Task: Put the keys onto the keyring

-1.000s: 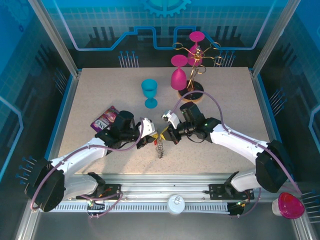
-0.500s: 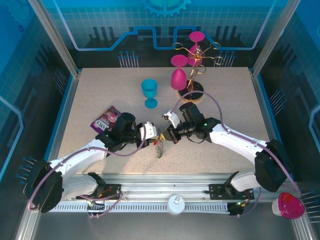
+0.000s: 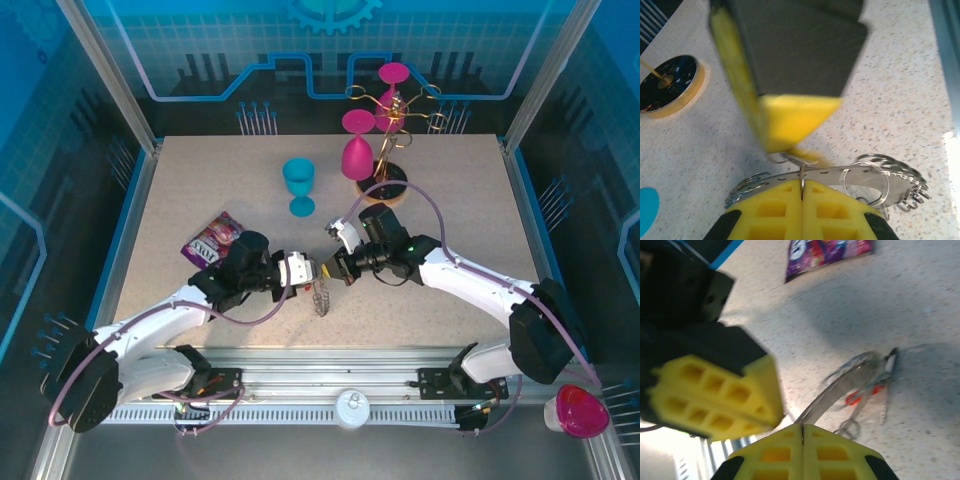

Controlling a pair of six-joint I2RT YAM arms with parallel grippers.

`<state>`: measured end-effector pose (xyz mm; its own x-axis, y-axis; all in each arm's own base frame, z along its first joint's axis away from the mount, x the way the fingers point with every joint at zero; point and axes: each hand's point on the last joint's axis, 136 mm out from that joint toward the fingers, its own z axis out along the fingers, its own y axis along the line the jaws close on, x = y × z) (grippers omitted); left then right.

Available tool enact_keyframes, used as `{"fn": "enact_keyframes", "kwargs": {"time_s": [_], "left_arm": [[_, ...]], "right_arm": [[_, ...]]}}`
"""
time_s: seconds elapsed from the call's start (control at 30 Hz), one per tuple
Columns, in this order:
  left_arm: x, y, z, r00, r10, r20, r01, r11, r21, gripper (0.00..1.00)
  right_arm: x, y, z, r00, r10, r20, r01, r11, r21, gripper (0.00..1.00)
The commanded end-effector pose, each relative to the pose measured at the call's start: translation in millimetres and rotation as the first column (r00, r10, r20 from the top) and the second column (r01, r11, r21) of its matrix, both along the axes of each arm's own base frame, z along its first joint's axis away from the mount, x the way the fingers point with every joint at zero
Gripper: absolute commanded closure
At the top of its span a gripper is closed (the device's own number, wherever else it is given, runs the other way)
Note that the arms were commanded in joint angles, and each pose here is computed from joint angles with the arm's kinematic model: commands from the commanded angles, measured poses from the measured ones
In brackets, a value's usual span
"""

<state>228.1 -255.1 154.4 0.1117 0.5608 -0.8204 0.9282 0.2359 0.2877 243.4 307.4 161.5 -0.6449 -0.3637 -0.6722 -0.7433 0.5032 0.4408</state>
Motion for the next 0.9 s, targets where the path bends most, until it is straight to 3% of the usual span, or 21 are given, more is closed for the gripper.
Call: {"fn": "enact_keyframes", "kwargs": {"time_s": [0.0,0.33,0.47,0.67,0.87], "left_arm": [[-12.0,-8.5,9.6,0.997,-0.072,0.04,0.073,0.997,-0.037,1.0],[2.6,-5.9,17.0,0.999,0.041,0.017,-0.039,0.995,-0.088,1.0],[4.1,-2.6,22.8,0.989,0.12,-0.081,-0.131,0.979,-0.154,1.0],[-1.5,-1.2,24.1,0.947,0.174,-0.271,-0.236,0.947,-0.217,1.0],[-2.4,-4.1,24.9,0.929,0.171,-0.329,-0.26,0.933,-0.249,1.0]], "right_arm": [[15.7,-2.1,-1.4,0.998,-0.055,0.022,0.055,0.998,-0.003,1.0],[12.4,-11.0,2.1,0.996,-0.085,0.02,0.084,0.996,0.003,1.0],[6.0,-23.9,2.1,0.994,-0.105,0.037,0.105,0.994,0.007,1.0],[-6.1,-18.4,15.5,0.996,-0.063,0.06,0.056,0.992,0.109,1.0],[-16.5,-0.6,24.6,0.998,0.026,0.063,-0.035,0.988,0.151,1.0]]}}
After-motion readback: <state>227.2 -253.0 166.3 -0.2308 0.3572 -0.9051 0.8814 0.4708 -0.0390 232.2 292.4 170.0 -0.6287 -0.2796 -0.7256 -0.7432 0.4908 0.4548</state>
